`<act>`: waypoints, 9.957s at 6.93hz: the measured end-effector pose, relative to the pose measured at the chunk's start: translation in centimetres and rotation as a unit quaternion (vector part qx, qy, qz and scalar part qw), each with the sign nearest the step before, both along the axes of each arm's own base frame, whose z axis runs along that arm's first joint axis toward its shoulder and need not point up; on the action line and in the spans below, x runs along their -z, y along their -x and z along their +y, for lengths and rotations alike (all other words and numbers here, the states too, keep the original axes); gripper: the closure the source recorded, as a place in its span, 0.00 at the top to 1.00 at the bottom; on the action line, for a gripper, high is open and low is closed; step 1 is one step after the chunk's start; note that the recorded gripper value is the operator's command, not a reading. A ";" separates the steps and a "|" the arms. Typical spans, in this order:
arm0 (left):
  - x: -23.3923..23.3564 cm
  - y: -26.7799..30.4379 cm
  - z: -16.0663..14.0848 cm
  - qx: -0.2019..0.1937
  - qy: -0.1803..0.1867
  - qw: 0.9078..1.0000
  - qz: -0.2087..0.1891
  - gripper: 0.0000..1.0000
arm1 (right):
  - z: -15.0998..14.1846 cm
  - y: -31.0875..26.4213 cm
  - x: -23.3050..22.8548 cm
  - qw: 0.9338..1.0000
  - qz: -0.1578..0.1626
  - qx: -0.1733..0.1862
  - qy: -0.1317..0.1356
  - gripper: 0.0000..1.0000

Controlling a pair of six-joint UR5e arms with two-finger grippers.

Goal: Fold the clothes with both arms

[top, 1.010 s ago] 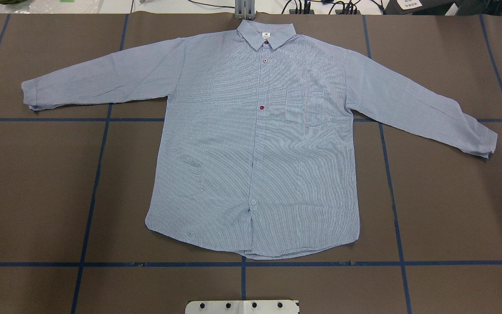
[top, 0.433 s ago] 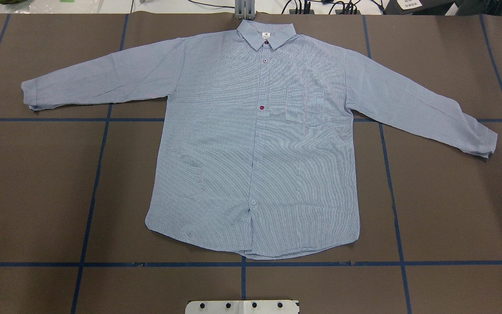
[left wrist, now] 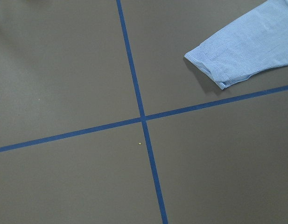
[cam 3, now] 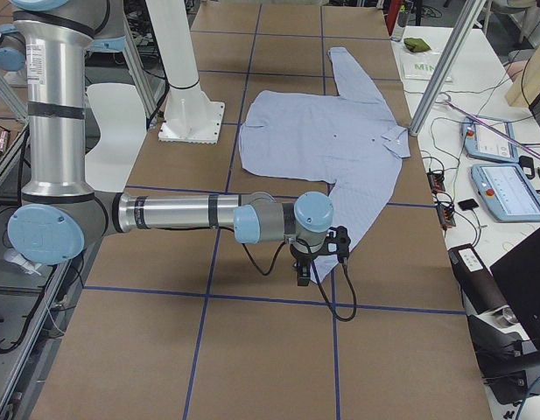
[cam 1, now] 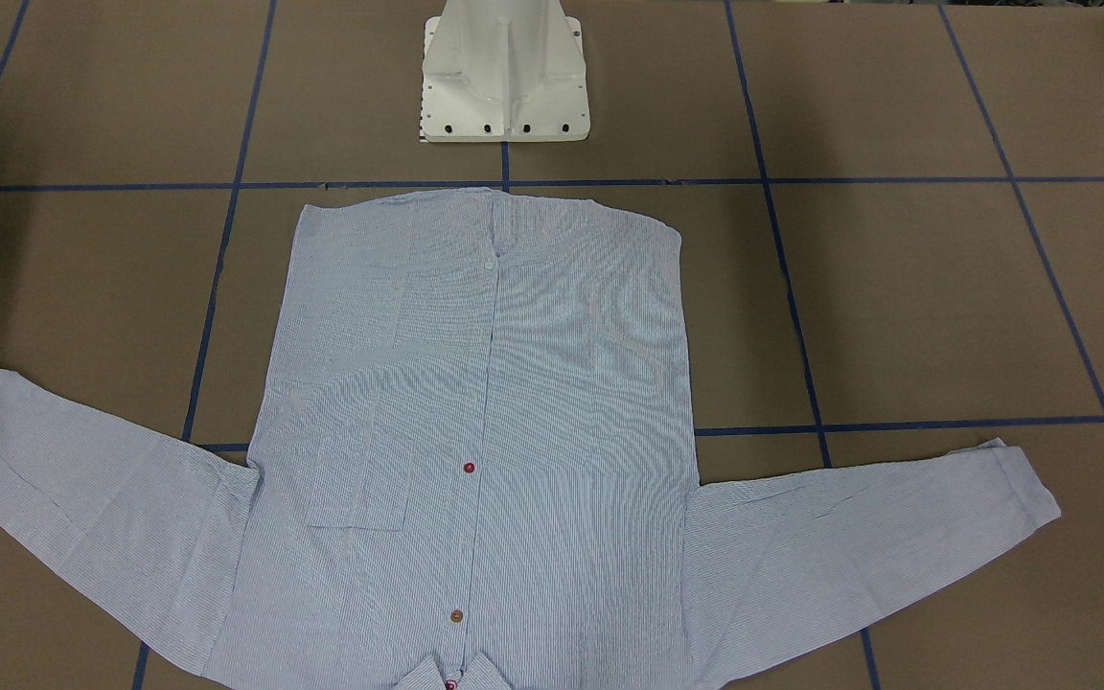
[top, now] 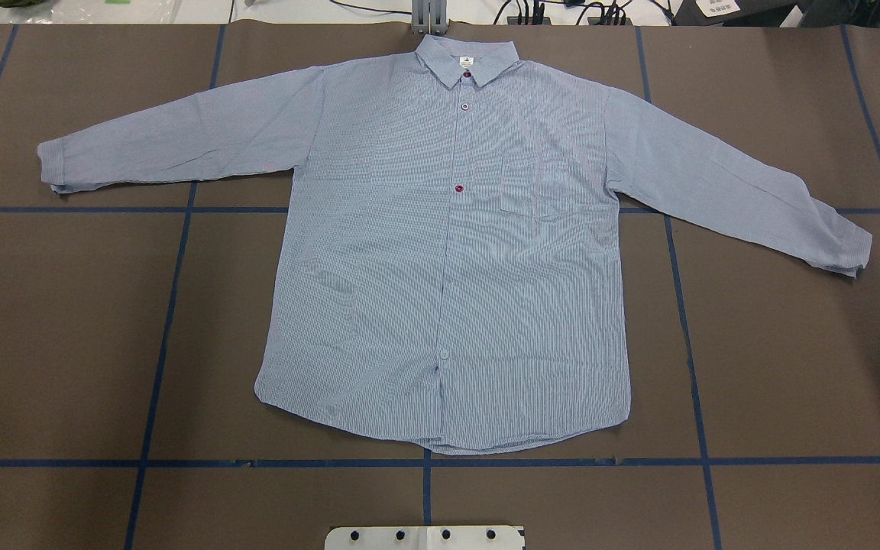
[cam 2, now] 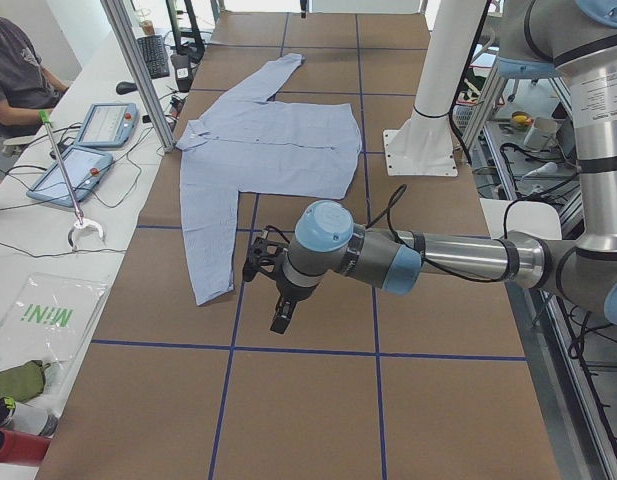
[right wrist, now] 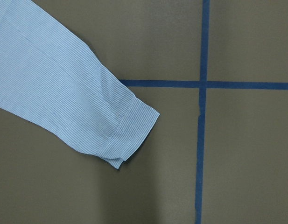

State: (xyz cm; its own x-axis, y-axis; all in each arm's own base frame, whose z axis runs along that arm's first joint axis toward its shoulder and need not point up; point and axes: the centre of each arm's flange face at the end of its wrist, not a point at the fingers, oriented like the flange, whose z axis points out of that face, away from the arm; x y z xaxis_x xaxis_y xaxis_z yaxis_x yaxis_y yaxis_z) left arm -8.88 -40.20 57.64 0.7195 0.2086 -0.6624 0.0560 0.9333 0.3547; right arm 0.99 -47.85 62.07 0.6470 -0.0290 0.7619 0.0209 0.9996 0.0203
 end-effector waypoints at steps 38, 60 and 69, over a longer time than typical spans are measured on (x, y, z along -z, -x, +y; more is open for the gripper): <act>-0.4 -1.1 0.6 0.029 -0.009 0.999 0.040 0.99 | -14.6 37.2 32.3 0.959 -0.118 -0.202 0.160 0.00; -2.1 -5.8 -3.8 0.009 0.053 0.993 0.101 0.99 | -11.0 58.4 49.4 0.933 -0.171 -0.308 0.069 0.99; -3.9 -28.3 -21.4 0.028 0.173 0.977 0.124 0.74 | -7.5 33.7 27.6 0.949 -0.134 -0.274 0.076 1.00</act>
